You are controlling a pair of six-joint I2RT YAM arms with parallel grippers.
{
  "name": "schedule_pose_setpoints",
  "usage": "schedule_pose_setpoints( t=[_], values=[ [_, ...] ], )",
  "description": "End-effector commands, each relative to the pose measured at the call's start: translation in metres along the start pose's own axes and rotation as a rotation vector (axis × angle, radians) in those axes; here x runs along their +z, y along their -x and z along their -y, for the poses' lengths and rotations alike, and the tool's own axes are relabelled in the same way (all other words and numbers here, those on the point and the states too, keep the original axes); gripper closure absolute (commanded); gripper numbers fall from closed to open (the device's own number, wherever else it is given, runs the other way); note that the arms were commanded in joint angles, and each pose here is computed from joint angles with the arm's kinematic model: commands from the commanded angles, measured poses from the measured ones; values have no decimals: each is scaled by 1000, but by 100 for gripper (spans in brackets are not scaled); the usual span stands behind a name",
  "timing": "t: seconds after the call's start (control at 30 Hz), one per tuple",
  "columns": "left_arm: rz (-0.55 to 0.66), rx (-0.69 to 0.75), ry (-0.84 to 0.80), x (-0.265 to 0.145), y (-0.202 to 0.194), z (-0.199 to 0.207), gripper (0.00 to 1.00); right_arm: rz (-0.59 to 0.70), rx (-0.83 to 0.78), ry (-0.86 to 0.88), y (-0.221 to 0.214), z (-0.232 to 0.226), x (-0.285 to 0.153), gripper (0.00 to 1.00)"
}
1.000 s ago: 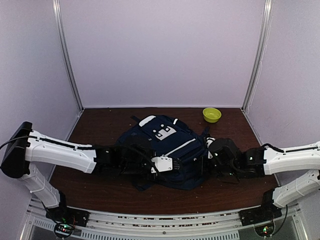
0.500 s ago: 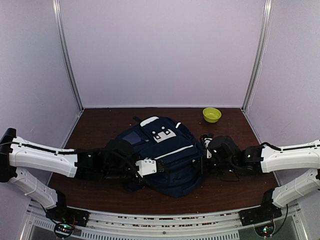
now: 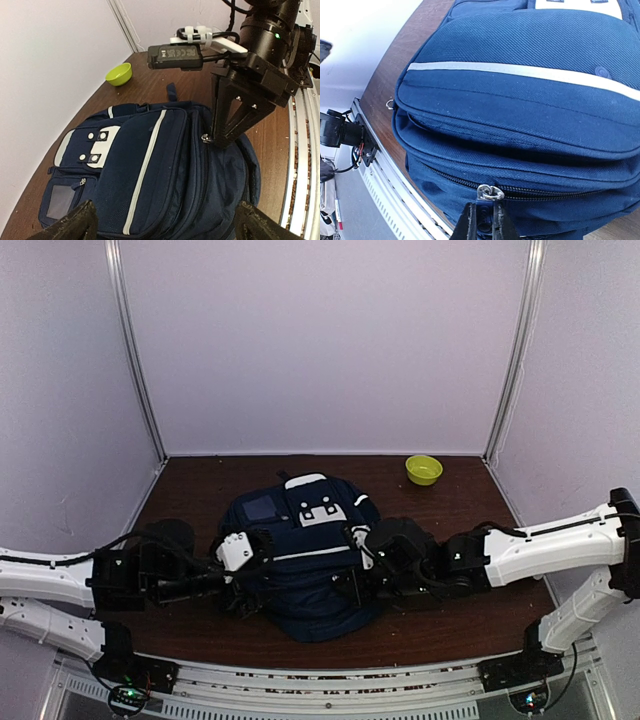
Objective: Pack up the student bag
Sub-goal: Zip the second largest pocket of the bag, then pick up the second largest pocket of the bag from the student bag.
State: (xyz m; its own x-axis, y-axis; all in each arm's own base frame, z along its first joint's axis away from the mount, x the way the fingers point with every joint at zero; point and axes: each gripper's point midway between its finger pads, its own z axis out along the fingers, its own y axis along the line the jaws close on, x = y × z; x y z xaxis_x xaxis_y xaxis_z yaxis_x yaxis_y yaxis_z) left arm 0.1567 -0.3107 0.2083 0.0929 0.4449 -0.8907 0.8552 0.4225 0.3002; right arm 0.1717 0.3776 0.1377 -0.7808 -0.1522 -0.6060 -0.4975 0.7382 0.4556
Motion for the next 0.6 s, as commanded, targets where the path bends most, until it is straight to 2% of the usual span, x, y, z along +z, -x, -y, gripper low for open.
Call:
schedule_pose_setpoints(
  t=[0.0, 0.1, 0.23, 0.33, 0.47, 0.57],
  values=[
    [-18, -31, -34, 7, 24, 0, 5, 80, -3, 31, 25, -15, -8, 100],
    [-103, 4, -174, 24, 25, 24, 18, 92, -11, 3, 24, -8, -12, 100],
    [-148, 3, -255, 38, 24, 42, 21, 98, -14, -20, 23, -1, -18, 100],
    [-182, 12, -296, 45, 11, 52, 29, 103, -3, -20, 21, 3, -19, 100],
    [-218, 66, -263, 52, -11, 55, 34, 110, 11, -18, 20, 7, -20, 100],
    [-242, 96, -219, 58, -21, 50, 42, 112, 19, -9, 21, 7, -18, 100]
  ],
)
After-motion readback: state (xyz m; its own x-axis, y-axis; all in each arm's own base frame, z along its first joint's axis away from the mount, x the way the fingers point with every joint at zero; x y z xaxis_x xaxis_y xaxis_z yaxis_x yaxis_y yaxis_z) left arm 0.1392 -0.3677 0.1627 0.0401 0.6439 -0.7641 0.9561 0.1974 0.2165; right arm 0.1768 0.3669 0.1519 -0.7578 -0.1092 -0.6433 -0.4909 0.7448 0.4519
